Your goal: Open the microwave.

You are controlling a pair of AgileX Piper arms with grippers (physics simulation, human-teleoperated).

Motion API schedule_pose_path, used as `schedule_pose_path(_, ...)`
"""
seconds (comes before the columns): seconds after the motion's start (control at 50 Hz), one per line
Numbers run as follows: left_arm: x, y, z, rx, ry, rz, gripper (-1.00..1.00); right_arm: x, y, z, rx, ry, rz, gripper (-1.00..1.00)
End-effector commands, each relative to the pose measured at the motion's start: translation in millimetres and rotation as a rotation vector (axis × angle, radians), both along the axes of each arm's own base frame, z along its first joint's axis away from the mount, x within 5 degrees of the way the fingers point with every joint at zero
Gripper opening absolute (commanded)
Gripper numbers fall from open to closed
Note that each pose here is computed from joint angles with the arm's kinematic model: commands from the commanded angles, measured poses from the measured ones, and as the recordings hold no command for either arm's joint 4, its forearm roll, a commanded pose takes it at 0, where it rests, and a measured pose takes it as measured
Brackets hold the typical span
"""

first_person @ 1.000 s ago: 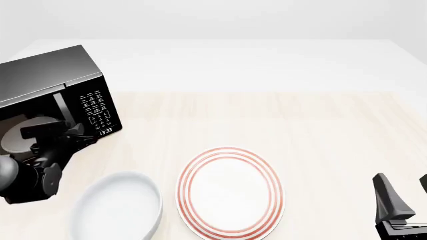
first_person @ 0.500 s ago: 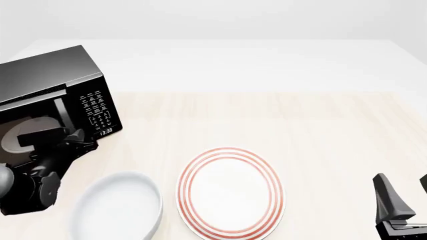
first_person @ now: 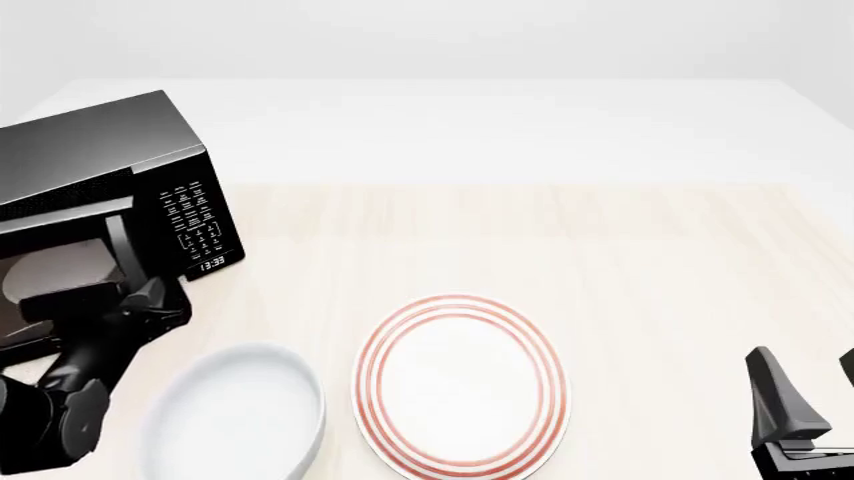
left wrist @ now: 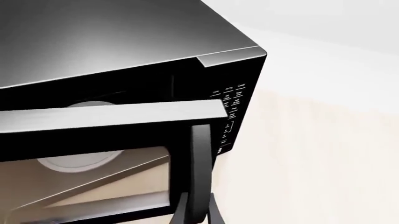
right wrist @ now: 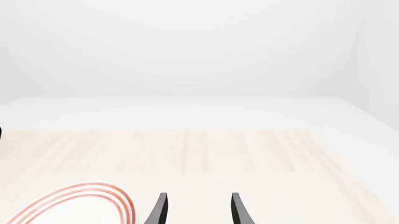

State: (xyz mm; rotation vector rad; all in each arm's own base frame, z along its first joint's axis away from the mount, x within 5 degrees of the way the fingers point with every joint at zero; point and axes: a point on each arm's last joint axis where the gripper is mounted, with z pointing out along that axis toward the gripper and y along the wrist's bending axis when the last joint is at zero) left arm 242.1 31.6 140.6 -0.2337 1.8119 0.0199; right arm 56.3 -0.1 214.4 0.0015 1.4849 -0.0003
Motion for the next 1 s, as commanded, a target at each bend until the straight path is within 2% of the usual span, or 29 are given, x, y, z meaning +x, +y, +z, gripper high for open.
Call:
schedule_pose_path(0.02, -2.3, -7.7, 25.0, 0.001, -0.151, -0.04, -1.0, 0.0, 0.0, 0.0, 0.0, 0.0, 0.0, 1.0)
schedule_pose_path(0.28, -24.7, -9.1, 27.9, 0.001, -0.169, -0.036, -1.0, 0.0, 0.0, 0.0, 0.0, 0.0, 0.0, 1.0)
schedule_pose_path(0.62, -41.6, -14.1, 40.8, 0.017, -0.188, -0.054, -1.0, 0.0, 0.0, 0.0, 0.0, 0.0, 0.0, 1.0)
schedule_pose_path(1.0, -59.2, -15.0, 35.0, 0.006, -0.197, -0.049, -1.0, 0.0, 0.0, 0.0, 0.0, 0.0, 0.0, 1.0)
